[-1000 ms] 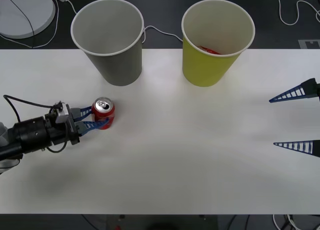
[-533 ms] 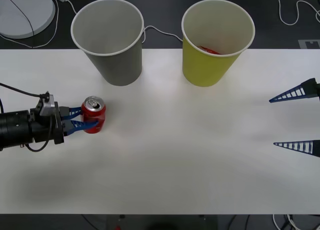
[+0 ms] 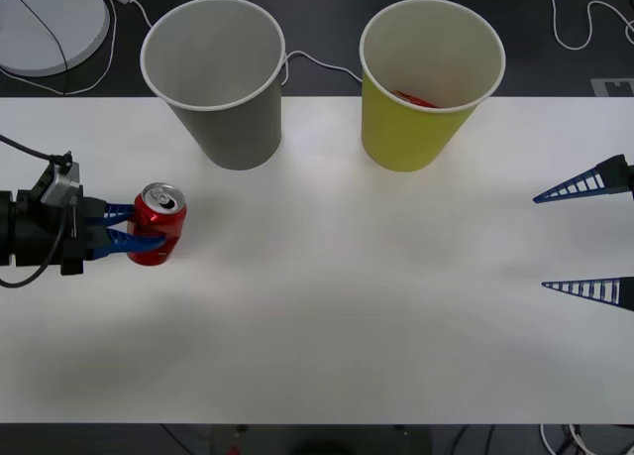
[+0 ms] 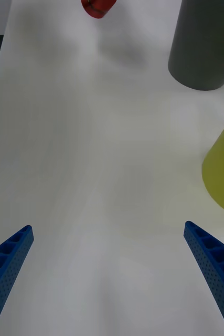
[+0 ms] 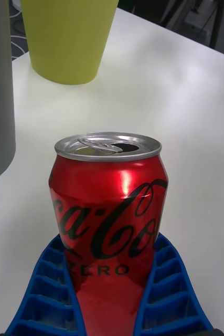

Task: Put the can into the green bin and the plastic bottle into the gray bin

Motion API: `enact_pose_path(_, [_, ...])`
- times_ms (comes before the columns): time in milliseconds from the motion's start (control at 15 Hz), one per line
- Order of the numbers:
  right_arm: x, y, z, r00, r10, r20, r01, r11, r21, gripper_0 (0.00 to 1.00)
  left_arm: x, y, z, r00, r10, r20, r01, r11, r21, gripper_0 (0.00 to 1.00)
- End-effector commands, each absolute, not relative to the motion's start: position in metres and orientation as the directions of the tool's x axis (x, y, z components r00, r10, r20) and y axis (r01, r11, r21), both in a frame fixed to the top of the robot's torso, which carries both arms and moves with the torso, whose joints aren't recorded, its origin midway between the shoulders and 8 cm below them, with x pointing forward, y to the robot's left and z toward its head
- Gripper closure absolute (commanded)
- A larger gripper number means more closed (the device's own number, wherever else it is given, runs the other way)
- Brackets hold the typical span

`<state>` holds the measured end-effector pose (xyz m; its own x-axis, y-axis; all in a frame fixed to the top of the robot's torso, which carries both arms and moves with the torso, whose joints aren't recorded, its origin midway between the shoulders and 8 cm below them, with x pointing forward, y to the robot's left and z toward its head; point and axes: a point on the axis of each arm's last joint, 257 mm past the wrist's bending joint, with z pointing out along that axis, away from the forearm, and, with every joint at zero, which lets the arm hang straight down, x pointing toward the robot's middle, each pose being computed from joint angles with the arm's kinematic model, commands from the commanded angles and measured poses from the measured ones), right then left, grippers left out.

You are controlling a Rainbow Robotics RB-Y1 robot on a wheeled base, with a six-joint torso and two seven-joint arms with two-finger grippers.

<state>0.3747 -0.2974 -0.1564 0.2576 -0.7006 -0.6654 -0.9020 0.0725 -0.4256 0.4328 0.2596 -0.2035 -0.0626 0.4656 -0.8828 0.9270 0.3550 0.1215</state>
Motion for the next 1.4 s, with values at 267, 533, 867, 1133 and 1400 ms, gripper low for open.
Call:
enact_pose_path(267, [0.375, -0.297, -0.156, 0.258, -0.701, -0.665, -0.902, 0.073, -0.426, 0.0, 0.417, 0.267, -0.163, -0.083, 0.589, -0.804, 0.911, 0.372, 0.179, 1.0])
enact_pose_path(533, [0.375, -0.297, -0.156, 0.258, -0.701, -0.665, -0.902, 0.073, -0.426, 0.0, 0.401, 0.272, -0.134, -0.145, 0.66, -0.737, 0.894, 0.406, 0.187, 1.0])
enact_pose_path(867, [0.375, -0.297, -0.156, 0.258, -0.701, -0.665, -0.902, 0.073, -0.426, 0.0, 0.391, 0.256, -0.098, -0.2, 0.71, -0.675, 0.879, 0.435, 0.197, 1.0])
enact_pose_path(1133, [0.375, -0.297, -0.156, 0.258, -0.701, -0.665, -0.902, 0.073, -0.426, 0.0, 0.39, 0.234, -0.056, -0.209, 0.744, -0.635, 0.883, 0.422, 0.204, 1.0])
enact_pose_path(1400, [0.375, -0.297, -0.156, 0.258, -0.701, -0.665, -0.902, 0.073, -0.426, 0.0, 0.398, 0.186, -0.03, -0.214, 0.763, -0.61, 0.896, 0.402, 0.188, 1.0])
